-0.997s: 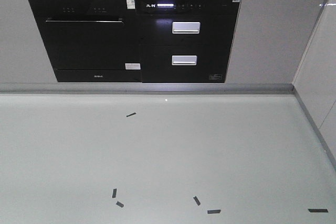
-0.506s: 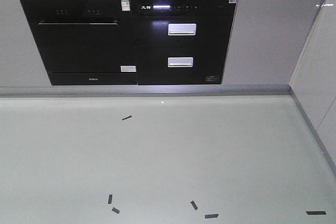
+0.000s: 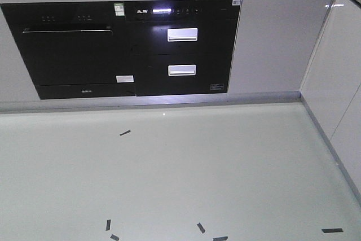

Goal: Distribute corn equally
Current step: 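Drive the base forward toward the counter with the pot and plates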

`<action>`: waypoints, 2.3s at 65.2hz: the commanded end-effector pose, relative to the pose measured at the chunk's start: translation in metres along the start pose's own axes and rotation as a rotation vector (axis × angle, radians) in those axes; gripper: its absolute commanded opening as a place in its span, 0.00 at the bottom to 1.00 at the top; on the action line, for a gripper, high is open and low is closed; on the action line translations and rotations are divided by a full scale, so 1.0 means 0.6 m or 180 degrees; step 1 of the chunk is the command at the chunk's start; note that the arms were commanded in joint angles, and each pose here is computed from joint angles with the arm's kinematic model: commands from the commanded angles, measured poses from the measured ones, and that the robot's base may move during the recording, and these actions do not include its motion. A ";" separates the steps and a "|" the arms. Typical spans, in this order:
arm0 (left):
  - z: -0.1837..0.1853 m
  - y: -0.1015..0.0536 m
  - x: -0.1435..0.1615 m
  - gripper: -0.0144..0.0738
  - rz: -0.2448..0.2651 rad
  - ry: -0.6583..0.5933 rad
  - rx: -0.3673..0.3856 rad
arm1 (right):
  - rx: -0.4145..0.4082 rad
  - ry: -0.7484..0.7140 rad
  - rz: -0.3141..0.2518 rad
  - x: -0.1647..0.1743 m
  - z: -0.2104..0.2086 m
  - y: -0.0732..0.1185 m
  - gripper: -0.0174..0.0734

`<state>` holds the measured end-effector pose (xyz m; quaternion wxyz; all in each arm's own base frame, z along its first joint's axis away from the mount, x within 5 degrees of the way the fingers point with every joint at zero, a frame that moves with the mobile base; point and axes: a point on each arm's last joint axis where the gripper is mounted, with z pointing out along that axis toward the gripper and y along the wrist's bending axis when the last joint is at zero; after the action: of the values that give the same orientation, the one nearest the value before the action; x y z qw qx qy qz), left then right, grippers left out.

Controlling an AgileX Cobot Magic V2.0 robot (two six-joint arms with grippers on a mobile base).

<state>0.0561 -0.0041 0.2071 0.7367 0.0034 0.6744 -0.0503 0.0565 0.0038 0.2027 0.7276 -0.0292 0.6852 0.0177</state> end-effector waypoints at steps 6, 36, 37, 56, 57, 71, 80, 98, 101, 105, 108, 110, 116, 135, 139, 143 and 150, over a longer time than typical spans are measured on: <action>-0.004 -0.001 -0.022 0.16 -0.0039 -0.0337 0.0031 | -0.0006 -0.0235 -0.0030 -0.009 -0.001 0.000 0.19; -0.004 -0.001 -0.022 0.16 -0.0039 -0.0337 0.0031 | -0.0006 -0.0235 -0.0030 -0.009 -0.001 0.000 0.19; -0.004 -0.001 -0.022 0.16 -0.0039 -0.0337 0.0031 | -0.0006 -0.0235 -0.0030 -0.009 -0.001 0.000 0.19; -0.004 -0.001 -0.022 0.16 -0.0039 -0.0337 0.0031 | -0.0006 -0.0235 -0.0030 -0.009 -0.001 0.000 0.19; -0.004 -0.001 -0.022 0.16 -0.0039 -0.0337 0.0031 | -0.0006 -0.0235 -0.0030 -0.009 -0.001 0.000 0.19; -0.004 -0.001 -0.022 0.16 -0.0039 -0.0337 0.0031 | -0.0006 -0.0235 -0.0030 -0.009 -0.001 0.000 0.19; -0.004 -0.001 -0.022 0.16 -0.0039 -0.0337 0.0031 | -0.0006 -0.0235 -0.0030 -0.009 -0.001 0.000 0.19; -0.004 -0.001 -0.022 0.16 -0.0039 -0.0337 0.0031 | -0.0006 -0.0235 -0.0030 -0.009 -0.001 0.000 0.19; -0.004 -0.001 -0.022 0.16 -0.0039 -0.0337 0.0031 | -0.0006 -0.0235 -0.0030 -0.009 -0.001 0.000 0.19; -0.004 -0.001 -0.022 0.16 -0.0039 -0.0337 0.0031 | -0.0006 -0.0235 -0.0030 -0.009 -0.001 0.000 0.19; -0.004 -0.001 -0.022 0.16 -0.0039 -0.0337 0.0031 | -0.0006 -0.0235 -0.0030 -0.009 -0.001 0.000 0.19; -0.004 -0.001 -0.022 0.16 -0.0039 -0.0337 0.0031 | -0.0006 -0.0235 -0.0030 -0.009 -0.001 0.000 0.19; -0.004 -0.001 -0.022 0.16 -0.0039 -0.0337 0.0031 | -0.0006 -0.0235 -0.0030 -0.009 -0.001 0.000 0.19; -0.004 -0.001 -0.022 0.16 -0.0039 -0.0337 0.0031 | -0.0006 -0.0235 -0.0030 -0.009 -0.001 0.000 0.19; -0.004 -0.001 -0.022 0.16 -0.0039 -0.0337 0.0031 | -0.0006 -0.0235 -0.0030 -0.009 -0.001 0.000 0.19; -0.004 -0.001 -0.022 0.16 -0.0039 -0.0337 0.0031 | -0.0006 -0.0235 -0.0030 -0.009 -0.001 0.000 0.19; -0.004 -0.001 -0.022 0.16 -0.0039 -0.0337 0.0031 | -0.0006 -0.0235 -0.0030 -0.009 -0.001 0.000 0.19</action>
<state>0.0561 -0.0041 0.2071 0.7367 0.0034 0.6744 -0.0503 0.0565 0.0038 0.2027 0.7276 -0.0292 0.6852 0.0177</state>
